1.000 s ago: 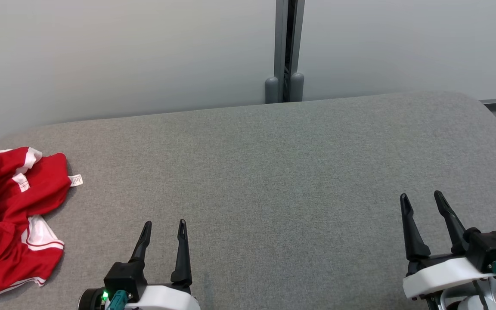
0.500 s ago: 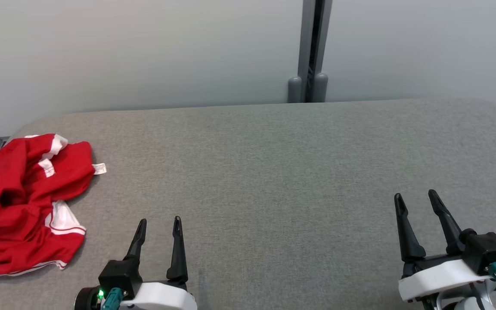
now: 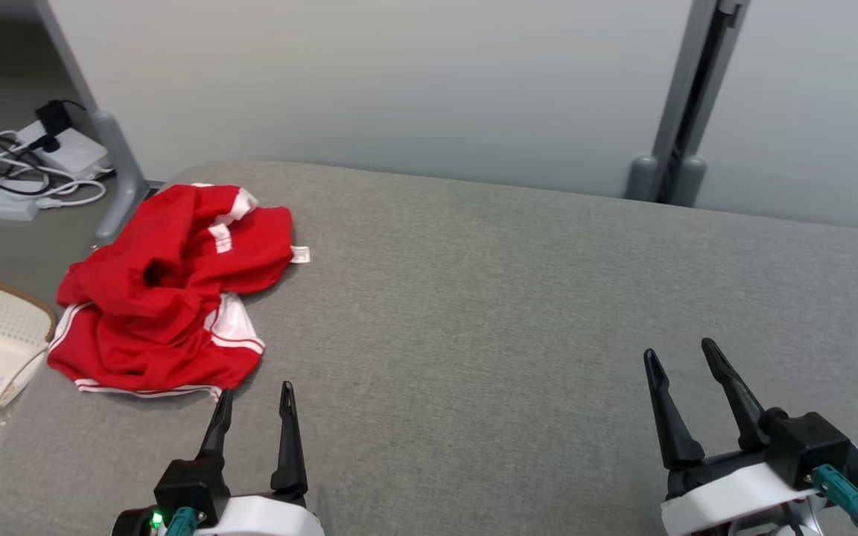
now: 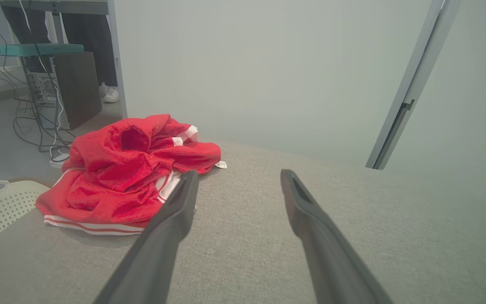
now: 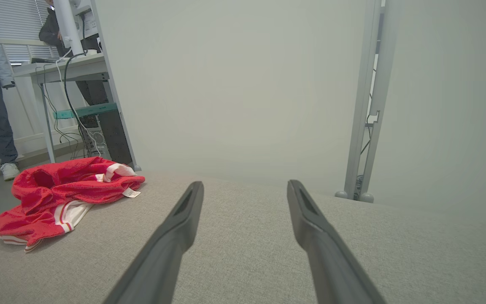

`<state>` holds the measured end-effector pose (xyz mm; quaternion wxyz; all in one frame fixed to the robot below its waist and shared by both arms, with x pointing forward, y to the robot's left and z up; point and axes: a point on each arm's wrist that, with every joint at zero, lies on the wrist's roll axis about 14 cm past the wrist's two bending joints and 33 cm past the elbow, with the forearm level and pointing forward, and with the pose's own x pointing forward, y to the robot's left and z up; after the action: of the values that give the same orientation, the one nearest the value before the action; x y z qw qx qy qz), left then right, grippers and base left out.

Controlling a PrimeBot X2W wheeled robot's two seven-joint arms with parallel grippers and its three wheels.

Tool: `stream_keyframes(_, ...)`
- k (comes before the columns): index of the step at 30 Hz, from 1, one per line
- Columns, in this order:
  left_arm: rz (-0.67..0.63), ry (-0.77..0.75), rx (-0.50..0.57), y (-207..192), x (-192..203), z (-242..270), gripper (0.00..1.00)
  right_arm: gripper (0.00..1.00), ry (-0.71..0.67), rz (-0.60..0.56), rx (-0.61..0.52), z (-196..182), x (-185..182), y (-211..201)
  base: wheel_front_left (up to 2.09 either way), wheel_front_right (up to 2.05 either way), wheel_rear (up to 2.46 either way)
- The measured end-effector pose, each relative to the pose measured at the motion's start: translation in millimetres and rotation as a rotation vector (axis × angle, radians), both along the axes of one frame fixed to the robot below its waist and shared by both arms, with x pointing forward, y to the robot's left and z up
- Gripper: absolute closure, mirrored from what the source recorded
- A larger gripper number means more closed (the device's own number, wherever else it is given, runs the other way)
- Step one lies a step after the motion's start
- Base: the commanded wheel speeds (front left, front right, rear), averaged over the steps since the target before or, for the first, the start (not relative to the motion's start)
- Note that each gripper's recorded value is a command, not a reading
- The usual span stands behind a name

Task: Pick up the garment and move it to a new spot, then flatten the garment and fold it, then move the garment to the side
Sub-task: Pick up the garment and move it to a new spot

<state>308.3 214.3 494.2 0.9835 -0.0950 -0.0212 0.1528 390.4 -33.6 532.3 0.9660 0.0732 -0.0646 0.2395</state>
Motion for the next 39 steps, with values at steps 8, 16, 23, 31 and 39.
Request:
stream_keyframes(8, 0.145, -0.01, 0.002, 39.0, -34.1, 1.8, 0.0, 0.0, 0.001, 0.149, 0.003, 0.9, -4.9, 51.0, 0.0, 0.0, 0.0)
stream_keyframes(16, 0.269, -0.01, -0.007, 66.5, -67.9, -0.1, 0.0, 0.0, 0.003, 0.279, 0.004, 1.3, -15.3, 93.9, 0.0, 0.0, 0.0)
stream_keyframes(23, 0.322, -0.01, -0.012, 76.7, -77.2, 1.3, 0.0, 0.0, 0.013, 0.343, 0.004, -2.7, -20.1, 114.2, 0.0, 0.0, 0.0)
stream_keyframes(31, 0.338, -0.019, -0.014, 79.1, -78.3, 4.9, 0.0, 0.0, 0.011, 0.361, 0.001, -2.4, -20.1, 120.5, 0.0, 0.0, 0.0)
stream_keyframes(39, 0.321, -0.014, -0.019, 77.4, -76.7, 2.0, 0.0, 0.0, 0.015, 0.343, 0.03, 1.4, -15.9, 116.2, 0.0, 0.0, 0.0)
